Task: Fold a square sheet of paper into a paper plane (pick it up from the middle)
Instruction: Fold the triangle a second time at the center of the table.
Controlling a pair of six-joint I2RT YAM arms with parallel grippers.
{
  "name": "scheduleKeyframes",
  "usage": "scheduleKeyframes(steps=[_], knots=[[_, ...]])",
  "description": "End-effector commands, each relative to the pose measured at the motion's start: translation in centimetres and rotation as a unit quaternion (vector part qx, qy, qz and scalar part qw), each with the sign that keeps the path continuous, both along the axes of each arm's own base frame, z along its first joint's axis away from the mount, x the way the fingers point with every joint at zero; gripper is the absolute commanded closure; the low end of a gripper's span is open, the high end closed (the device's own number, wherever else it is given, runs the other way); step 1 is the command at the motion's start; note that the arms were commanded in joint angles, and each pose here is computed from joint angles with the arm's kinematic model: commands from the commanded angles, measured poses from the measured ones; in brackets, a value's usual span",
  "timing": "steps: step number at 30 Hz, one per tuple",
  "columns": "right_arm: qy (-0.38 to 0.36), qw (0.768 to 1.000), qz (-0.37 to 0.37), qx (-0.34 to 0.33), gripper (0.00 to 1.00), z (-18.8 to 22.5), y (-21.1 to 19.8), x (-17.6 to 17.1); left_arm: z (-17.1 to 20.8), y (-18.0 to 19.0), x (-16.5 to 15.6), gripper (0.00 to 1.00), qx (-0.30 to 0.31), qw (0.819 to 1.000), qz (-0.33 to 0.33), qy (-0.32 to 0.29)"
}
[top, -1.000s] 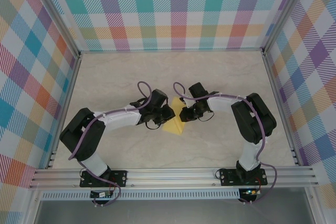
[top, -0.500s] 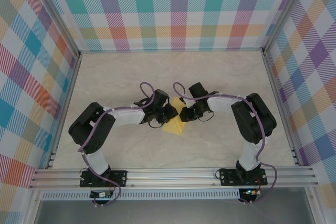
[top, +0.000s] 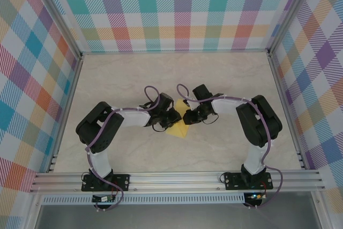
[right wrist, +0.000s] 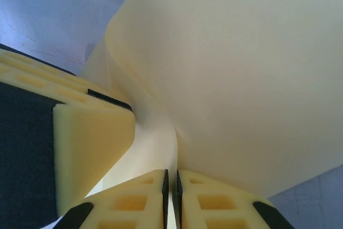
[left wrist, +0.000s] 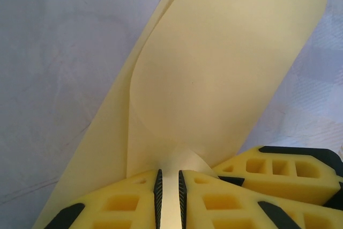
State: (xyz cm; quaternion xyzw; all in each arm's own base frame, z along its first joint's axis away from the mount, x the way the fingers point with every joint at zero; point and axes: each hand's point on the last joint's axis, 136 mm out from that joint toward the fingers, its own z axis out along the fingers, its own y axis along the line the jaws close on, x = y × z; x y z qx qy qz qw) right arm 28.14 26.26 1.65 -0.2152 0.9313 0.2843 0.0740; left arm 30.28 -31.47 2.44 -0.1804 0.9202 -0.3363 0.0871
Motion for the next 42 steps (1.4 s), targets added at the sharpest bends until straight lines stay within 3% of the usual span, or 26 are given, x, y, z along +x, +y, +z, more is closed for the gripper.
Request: scheduleKeyframes(steps=[1, 7, 15, 22, 27, 30, 42], knots=[[0.003, 1.000, -0.011, 0.006, 0.79, 0.7, 0.0, 0.4, -0.5, 0.2, 0.2, 0.82, -0.001, 1.000, 0.004, 0.006], [0.019, 0.997, -0.058, 0.054, 0.60, 3.5, -0.5, 0.6, -0.9, 0.5, -0.2, 0.82, 0.002, 1.000, 0.006, 0.010], [0.062, 0.992, -0.069, 0.088, 0.59, 3.7, -0.1, -0.7, -0.6, 0.0, 0.0, 0.82, -0.009, 1.000, 0.003, 0.006], [0.074, 0.990, -0.099, 0.067, 0.59, 2.4, -0.9, -0.6, -0.5, 0.0, 0.1, 0.82, -0.008, 1.000, 0.003, 0.004], [0.077, 0.990, -0.106, 0.061, 0.81, 1.8, -1.0, -0.5, -0.4, -0.1, 0.1, 0.82, -0.011, 1.000, 0.002, 0.003], [0.065, 0.991, -0.108, 0.037, 0.90, 1.0, -1.7, -0.2, 0.4, -0.4, 0.2, 0.80, -0.023, 1.000, -0.004, -0.008], [0.058, 0.993, -0.094, 0.028, 0.94, 0.0, -1.8, 0.0, 4.5, -2.0, 0.4, 0.69, -0.055, 0.996, -0.050, -0.057]])
